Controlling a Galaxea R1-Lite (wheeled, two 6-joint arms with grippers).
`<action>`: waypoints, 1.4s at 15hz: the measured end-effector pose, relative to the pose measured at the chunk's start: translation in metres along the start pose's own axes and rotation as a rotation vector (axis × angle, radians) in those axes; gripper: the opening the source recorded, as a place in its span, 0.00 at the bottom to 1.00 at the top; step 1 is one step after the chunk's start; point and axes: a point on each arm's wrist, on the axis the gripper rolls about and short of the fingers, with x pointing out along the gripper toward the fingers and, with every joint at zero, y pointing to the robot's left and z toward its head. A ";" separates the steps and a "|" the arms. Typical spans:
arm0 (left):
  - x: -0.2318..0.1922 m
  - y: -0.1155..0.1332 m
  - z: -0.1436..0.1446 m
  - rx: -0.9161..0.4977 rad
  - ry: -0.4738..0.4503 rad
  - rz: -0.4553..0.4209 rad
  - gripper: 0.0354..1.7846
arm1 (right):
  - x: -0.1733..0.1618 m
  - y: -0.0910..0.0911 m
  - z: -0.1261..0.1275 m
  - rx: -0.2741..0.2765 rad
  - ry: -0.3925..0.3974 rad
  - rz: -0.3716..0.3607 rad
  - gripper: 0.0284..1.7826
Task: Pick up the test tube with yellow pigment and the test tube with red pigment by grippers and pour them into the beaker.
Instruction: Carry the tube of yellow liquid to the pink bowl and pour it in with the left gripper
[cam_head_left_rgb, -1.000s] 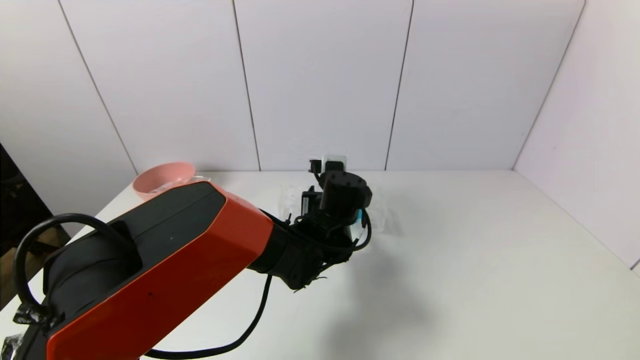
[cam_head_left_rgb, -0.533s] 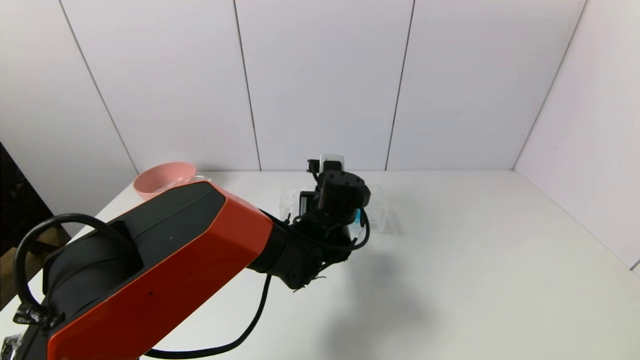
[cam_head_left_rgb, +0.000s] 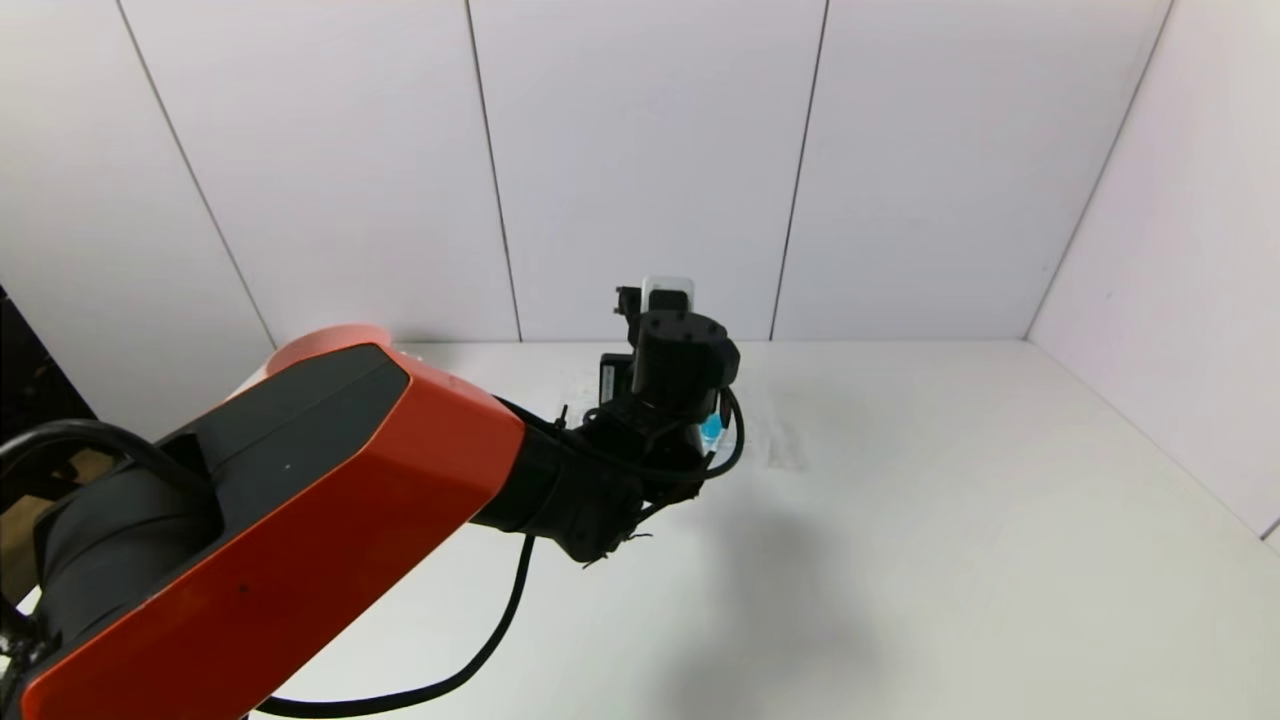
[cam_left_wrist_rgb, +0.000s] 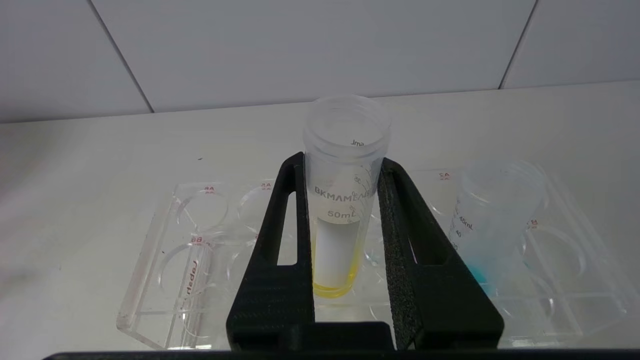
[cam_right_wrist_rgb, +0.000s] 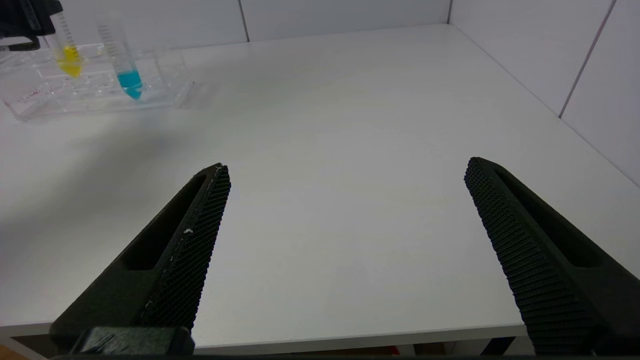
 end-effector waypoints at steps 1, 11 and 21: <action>-0.001 0.001 0.006 -0.003 -0.011 0.000 0.22 | 0.000 0.000 0.000 0.000 0.000 0.000 0.96; -0.016 0.011 0.045 -0.015 -0.063 -0.016 0.22 | 0.000 0.000 0.000 0.000 0.000 0.000 0.96; -0.066 0.164 0.074 0.034 0.019 -0.368 0.22 | 0.000 0.000 0.000 0.000 0.000 0.000 0.96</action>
